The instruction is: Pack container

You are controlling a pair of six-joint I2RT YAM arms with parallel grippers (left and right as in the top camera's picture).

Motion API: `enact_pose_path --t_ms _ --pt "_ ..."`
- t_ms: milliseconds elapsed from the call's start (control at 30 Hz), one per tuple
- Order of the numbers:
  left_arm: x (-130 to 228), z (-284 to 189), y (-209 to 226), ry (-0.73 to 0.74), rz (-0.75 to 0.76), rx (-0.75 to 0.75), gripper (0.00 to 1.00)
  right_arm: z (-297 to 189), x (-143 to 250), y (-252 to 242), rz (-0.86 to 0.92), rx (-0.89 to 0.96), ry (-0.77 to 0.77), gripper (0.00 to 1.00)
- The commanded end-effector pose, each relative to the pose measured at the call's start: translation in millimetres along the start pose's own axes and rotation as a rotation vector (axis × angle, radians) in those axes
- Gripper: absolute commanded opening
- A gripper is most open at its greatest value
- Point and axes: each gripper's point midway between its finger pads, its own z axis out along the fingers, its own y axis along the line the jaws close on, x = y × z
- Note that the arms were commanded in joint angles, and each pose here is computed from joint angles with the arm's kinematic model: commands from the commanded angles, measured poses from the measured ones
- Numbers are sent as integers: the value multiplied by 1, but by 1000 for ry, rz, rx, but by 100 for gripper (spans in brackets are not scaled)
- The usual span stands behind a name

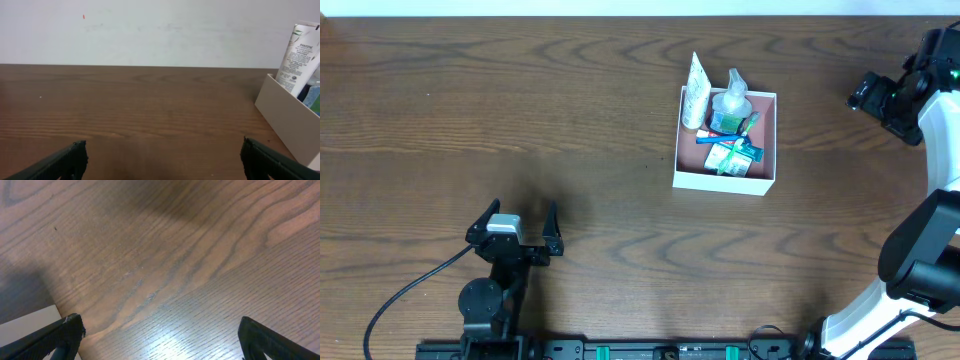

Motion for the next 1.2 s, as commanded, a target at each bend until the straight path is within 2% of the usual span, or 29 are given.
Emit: enact_pose_path --t_ms 0,133,267,367,500,633,767,933,1167 --pt "15 1 0 45 1 6 98 1 0 -4 17 7 2 99" --pt "15 1 0 45 1 6 98 -16 -4 4 4 -10 -35 99" --pt "15 1 0 45 1 6 98 -58 5 29 -50 -61 -105 99" --pt "15 1 0 45 0 6 98 -93 31 49 -109 -113 -156 99" --pt "15 1 0 45 1 6 98 -132 85 59 -186 -182 -205 99" --pt "15 1 0 45 1 6 98 -161 128 45 -224 -214 -255 99" --pt "15 1 0 45 1 6 98 -181 150 27 -202 -263 -394 99" --pt "15 1 0 45 1 6 98 -184 167 17 -201 -357 -616 99" --pt "15 1 0 45 1 6 98 -145 190 11 -211 -450 -813 99"
